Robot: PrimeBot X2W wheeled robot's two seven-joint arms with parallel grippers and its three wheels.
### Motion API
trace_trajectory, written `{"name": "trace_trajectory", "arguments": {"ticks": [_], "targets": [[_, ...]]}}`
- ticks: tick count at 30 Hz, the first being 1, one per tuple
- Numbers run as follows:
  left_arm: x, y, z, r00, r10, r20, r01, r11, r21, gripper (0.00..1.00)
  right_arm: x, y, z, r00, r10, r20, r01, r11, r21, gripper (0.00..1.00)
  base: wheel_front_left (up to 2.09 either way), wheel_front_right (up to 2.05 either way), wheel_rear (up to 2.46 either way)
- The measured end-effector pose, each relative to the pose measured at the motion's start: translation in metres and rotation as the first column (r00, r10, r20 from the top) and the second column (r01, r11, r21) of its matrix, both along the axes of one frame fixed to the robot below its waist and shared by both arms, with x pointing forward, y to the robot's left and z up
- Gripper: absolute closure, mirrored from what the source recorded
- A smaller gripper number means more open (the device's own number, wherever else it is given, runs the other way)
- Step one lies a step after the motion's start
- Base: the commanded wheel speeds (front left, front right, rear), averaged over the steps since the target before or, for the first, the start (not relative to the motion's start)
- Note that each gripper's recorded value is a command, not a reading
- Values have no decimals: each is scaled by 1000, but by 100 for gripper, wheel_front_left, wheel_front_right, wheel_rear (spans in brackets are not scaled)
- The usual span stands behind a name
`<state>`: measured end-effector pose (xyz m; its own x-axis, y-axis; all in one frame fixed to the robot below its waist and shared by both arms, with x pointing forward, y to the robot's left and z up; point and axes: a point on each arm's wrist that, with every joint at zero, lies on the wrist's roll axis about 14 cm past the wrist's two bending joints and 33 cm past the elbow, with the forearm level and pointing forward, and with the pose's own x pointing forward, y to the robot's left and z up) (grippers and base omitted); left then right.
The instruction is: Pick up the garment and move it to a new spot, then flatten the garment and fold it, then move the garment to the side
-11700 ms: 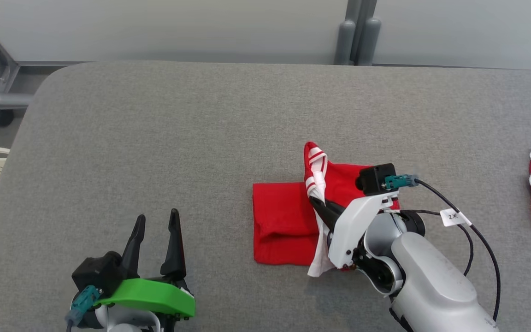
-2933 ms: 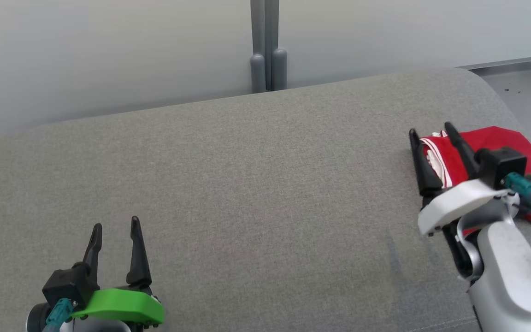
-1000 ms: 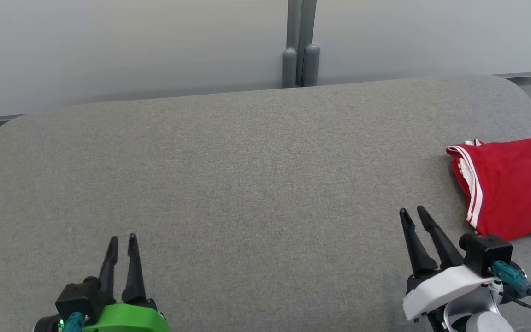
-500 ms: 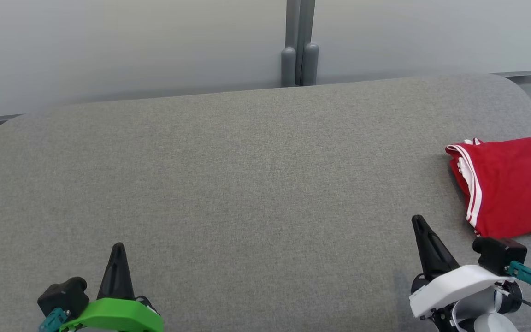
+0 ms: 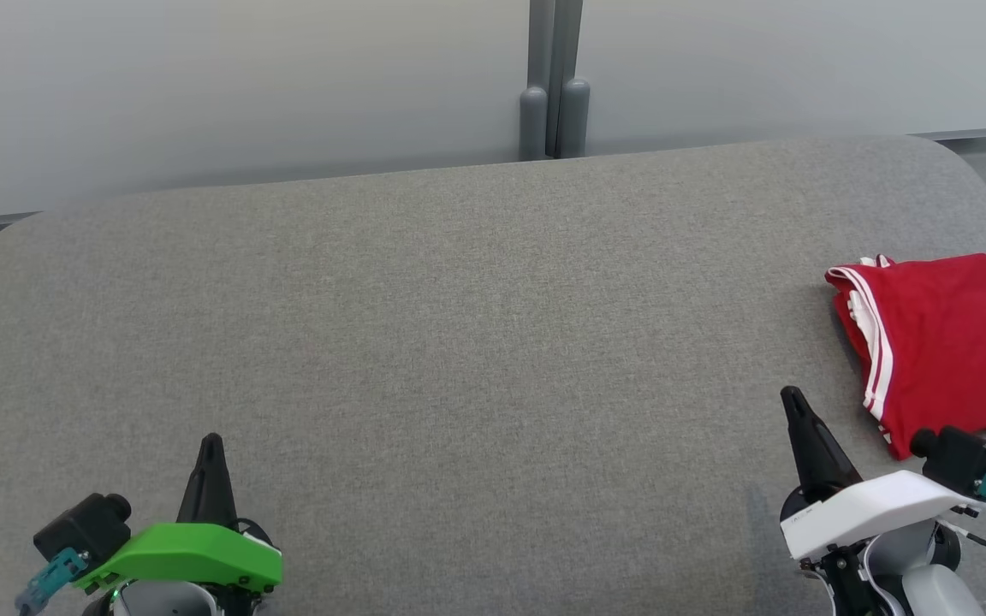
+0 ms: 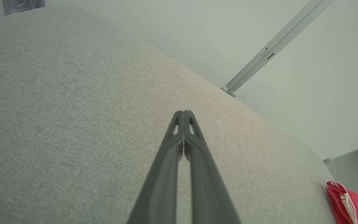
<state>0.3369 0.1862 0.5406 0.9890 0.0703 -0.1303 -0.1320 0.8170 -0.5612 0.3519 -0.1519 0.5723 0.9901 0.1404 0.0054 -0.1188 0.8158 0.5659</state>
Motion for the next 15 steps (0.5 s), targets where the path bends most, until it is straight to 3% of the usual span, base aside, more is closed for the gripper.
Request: {"name": "trace_trajectory", "arguments": {"ticks": [15], "targets": [[12, 2, 3, 1000, 11, -6, -12, 980, -198, 100, 7, -12, 0, 999, -28, -27, 33, 979, 204, 100, 0, 0, 0]]}}
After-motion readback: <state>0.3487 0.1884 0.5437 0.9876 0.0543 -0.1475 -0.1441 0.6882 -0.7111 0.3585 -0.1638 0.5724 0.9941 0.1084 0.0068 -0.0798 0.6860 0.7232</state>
